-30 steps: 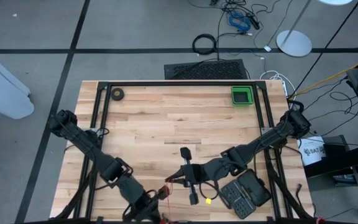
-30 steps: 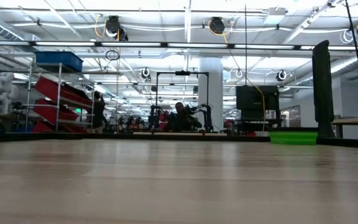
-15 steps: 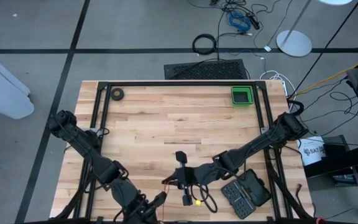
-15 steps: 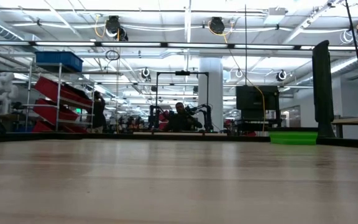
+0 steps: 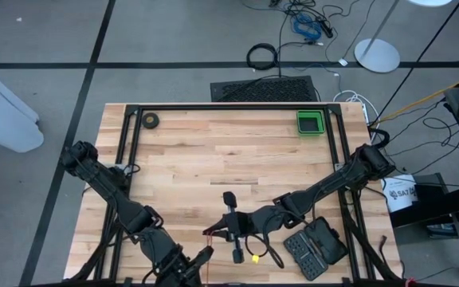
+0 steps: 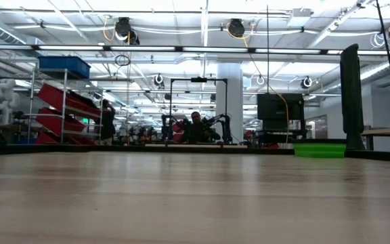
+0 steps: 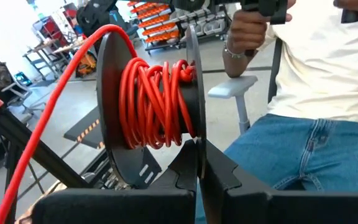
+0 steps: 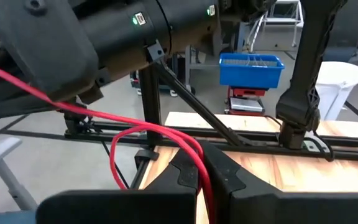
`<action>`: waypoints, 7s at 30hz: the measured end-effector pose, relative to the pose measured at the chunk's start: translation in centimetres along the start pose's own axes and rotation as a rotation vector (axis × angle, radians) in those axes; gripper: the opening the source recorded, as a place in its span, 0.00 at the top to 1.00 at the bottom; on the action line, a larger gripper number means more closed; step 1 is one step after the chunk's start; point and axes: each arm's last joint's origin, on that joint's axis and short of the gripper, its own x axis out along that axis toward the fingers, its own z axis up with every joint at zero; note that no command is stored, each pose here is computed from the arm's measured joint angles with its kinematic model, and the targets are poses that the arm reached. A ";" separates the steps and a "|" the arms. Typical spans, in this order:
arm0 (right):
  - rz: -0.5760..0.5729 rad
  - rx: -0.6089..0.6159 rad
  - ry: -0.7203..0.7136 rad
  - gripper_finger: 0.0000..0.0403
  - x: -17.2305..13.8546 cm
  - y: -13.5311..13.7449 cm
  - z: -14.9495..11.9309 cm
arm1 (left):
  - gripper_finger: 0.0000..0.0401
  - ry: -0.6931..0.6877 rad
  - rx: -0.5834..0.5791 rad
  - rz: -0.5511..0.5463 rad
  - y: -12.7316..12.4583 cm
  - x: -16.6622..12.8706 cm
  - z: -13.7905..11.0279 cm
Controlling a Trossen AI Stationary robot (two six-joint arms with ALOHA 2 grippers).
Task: Coil cords
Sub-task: Coil the red wire on the black spool
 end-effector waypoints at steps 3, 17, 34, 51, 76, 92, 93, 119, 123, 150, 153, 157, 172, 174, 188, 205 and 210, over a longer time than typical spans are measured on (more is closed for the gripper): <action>0.011 0.004 -0.010 1.00 0.4 0.1 -0.4 | 0.98 0.006 -0.004 0.005 0.3 0.0 -0.2; 0.012 0.014 0.037 0.97 1.7 -0.2 -2.3 | 0.98 0.108 -0.043 0.151 1.2 -0.1 -1.0; 0.024 -0.023 0.128 0.87 1.0 0.6 -2.8 | 0.98 0.124 0.002 0.217 1.4 -0.2 -0.9; -0.123 -0.015 0.353 0.72 -5.7 2.3 -0.7 | 0.98 0.164 0.054 0.290 0.8 -0.1 -0.5; -0.139 -0.546 -0.045 0.83 -8.1 7.6 3.4 | 0.98 0.183 0.056 0.280 0.7 -0.1 -0.7; 0.144 -0.628 -0.146 0.89 -6.0 5.4 4.0 | 0.98 0.138 0.039 0.180 0.3 0.0 -0.7; 0.161 -0.630 -0.146 0.89 -5.8 5.3 3.9 | 0.98 0.135 0.038 0.173 0.3 0.0 -0.7; 0.242 -0.657 -0.172 0.89 -3.4 4.3 2.5 | 0.98 0.215 -0.066 0.108 1.4 -0.4 -2.4; 0.320 -0.659 -0.144 0.89 -3.2 3.9 2.1 | 0.98 0.229 -0.066 0.089 1.7 -0.6 -2.8; 0.297 -0.582 0.038 0.89 -2.9 1.0 1.6 | 0.98 0.271 -0.126 -0.067 3.7 -2.0 -4.9; 0.156 -0.571 0.090 0.89 -4.4 1.4 2.3 | 0.99 0.306 -0.118 -0.011 3.9 -2.8 -4.4; 0.097 -0.496 0.150 0.89 -5.8 1.9 2.5 | 0.99 0.323 -0.122 0.059 4.1 -4.1 -3.3; -0.170 -0.265 0.155 0.89 -4.5 -1.4 -6.5 | 0.99 0.413 -0.032 0.418 6.9 -12.8 0.4; -0.205 -0.251 0.129 0.89 -4.4 -2.4 -6.9 | 0.99 0.394 -0.038 0.499 7.9 -15.1 1.0; -0.359 -0.349 -0.023 0.81 -3.2 -7.8 -4.6 | 0.99 0.387 -0.229 0.577 9.2 -20.0 -1.0; -0.291 -0.246 -0.128 0.55 -2.8 -10.7 -3.5 | 0.99 0.341 -0.220 0.632 9.2 -18.8 -2.8; -0.303 -0.214 -0.137 0.55 -2.7 -11.4 -3.5 | 0.99 0.341 -0.224 0.632 9.1 -18.7 -3.2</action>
